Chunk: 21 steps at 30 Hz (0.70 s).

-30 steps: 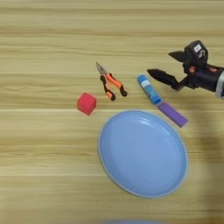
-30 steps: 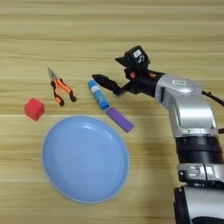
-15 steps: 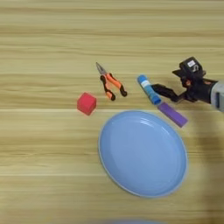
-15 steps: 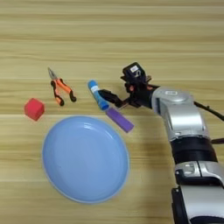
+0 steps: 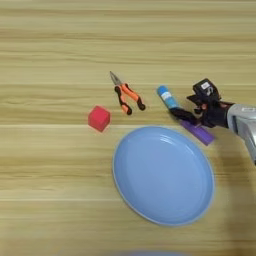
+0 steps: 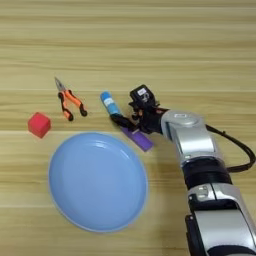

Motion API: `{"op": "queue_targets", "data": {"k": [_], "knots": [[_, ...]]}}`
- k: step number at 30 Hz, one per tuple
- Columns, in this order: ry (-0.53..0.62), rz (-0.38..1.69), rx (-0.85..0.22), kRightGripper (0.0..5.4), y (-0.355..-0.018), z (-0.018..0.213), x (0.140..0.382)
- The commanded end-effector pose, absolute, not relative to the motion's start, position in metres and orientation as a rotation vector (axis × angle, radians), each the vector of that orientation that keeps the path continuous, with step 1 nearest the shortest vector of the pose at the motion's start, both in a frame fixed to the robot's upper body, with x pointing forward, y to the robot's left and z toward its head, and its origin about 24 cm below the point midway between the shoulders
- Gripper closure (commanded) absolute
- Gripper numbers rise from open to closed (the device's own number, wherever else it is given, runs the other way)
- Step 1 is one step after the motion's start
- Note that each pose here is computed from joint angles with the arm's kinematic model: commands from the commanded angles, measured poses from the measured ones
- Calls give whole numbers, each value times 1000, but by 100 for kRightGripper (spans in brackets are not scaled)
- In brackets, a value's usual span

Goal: Move the objects on the table

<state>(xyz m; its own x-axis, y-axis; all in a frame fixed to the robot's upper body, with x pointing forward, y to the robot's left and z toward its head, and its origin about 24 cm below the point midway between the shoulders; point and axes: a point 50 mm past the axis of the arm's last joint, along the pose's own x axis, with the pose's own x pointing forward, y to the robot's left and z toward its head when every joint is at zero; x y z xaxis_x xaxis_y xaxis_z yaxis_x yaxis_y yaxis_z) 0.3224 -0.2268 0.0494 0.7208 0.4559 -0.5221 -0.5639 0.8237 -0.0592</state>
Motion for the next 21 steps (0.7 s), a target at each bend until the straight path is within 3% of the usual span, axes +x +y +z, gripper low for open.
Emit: {"op": "queue_targets", "data": {"k": [1, 15, 21], "knots": [[391, 558, -289, 200, -222, 83, 341], [421, 556, -293, 400, -220, 72, 341], [415, 557, -291, 401, -220, 72, 340]]}}
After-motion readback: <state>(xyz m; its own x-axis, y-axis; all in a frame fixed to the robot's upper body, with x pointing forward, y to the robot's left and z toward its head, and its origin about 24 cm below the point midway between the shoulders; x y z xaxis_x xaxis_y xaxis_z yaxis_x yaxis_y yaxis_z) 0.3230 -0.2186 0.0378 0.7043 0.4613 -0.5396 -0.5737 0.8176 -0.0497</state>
